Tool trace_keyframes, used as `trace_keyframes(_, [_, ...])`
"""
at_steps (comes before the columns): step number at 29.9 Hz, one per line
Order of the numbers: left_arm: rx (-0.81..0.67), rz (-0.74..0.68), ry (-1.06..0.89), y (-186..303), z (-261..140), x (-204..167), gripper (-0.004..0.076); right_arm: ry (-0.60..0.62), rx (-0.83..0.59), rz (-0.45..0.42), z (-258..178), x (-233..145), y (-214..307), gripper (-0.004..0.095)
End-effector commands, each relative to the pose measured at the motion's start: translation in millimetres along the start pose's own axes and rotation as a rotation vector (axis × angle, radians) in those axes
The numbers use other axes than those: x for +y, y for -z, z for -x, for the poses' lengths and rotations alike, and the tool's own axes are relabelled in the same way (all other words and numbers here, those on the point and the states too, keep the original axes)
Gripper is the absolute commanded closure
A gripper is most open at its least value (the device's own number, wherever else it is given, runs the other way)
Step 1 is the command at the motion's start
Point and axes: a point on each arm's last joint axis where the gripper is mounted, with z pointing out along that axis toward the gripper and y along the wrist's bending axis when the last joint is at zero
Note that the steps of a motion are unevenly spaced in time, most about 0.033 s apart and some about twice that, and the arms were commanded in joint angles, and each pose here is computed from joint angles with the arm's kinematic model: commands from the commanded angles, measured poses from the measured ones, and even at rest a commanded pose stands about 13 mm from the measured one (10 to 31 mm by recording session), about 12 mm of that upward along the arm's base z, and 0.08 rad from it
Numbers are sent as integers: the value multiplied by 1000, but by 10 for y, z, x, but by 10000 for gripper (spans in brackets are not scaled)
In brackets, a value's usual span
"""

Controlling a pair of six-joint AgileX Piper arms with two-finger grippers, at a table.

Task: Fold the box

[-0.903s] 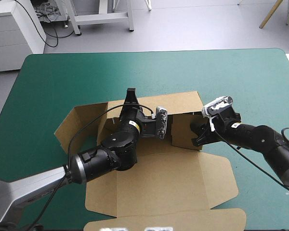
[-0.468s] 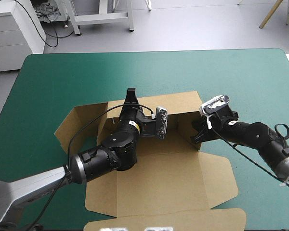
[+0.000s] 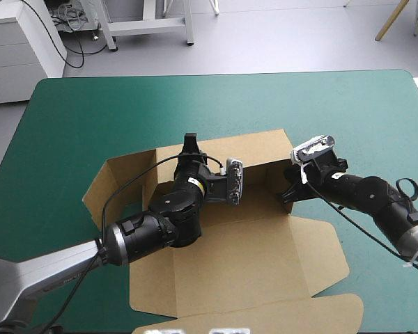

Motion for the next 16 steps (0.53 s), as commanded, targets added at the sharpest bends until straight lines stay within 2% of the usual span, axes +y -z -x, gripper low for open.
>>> trace_keyframes(1, [-96,18,61,185,69,127,286,6,-59,5,129,23,105,927])
trace_keyframes(4, [-145,34,72,345,103,158,250,2,-66,-5,135,14,105,927])
trace_keyframes(16, [-306,49,148,1031,242,320,250,-23,-86,-33,154,-12,107,927])
